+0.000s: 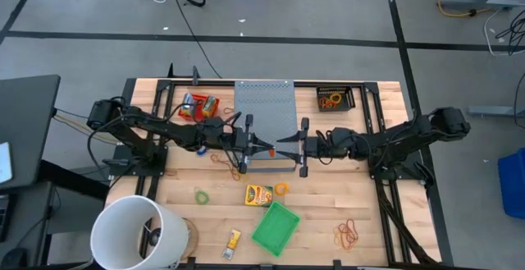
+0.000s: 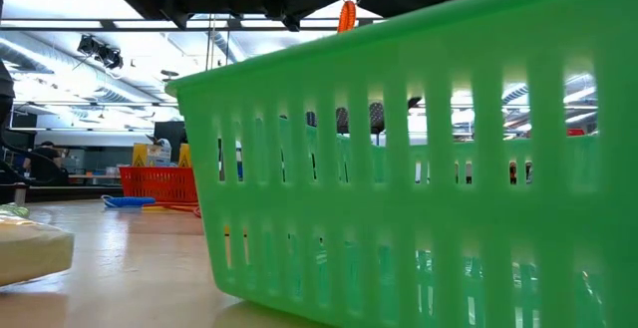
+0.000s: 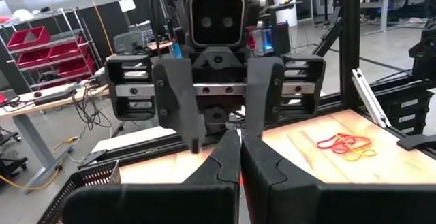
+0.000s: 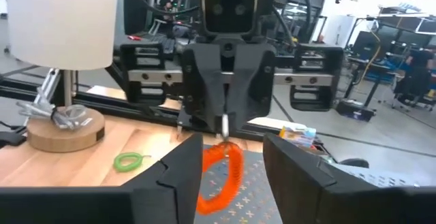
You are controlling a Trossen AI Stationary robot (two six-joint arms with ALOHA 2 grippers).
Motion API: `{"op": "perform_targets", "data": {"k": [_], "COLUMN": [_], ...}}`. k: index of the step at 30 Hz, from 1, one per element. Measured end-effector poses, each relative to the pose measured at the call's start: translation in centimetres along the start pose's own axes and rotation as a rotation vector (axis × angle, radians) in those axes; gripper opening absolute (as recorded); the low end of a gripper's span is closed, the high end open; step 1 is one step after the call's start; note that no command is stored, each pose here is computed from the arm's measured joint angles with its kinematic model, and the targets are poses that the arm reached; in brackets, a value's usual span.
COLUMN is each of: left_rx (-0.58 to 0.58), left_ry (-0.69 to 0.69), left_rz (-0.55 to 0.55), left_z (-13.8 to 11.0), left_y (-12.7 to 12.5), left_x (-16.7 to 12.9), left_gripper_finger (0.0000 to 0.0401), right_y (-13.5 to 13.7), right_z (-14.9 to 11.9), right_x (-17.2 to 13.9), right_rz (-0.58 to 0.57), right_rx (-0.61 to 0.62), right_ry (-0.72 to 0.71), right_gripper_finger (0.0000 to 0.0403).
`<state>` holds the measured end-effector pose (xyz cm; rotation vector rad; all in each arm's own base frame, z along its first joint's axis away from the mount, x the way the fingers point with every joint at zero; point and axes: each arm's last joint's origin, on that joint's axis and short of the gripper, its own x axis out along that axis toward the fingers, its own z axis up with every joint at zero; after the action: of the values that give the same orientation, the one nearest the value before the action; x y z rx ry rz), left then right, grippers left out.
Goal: Pick & Place Office Desk Supplies
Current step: Put the orange spring keychain into the black basket
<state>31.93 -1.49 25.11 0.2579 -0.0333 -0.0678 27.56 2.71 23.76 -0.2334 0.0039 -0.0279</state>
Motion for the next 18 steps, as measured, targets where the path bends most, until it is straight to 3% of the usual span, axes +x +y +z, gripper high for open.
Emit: {"op": "perform_targets", "data": {"k": [18], "left_rx": [-0.006], "left_ry": [-0.004], "left_rz": [-0.016], "left_z": [-0.06], "left_y": [0.19], "left_x": [-0.01], "left_gripper_finger": [0.0001], "right_y": [0.05], "right_z": [0.16], "right_x": [-0.01], "right_rz": [0.020], "right_rx": [-0.008], "right_ry": [-0.021], "right_gripper_finger": [0.0099]}}
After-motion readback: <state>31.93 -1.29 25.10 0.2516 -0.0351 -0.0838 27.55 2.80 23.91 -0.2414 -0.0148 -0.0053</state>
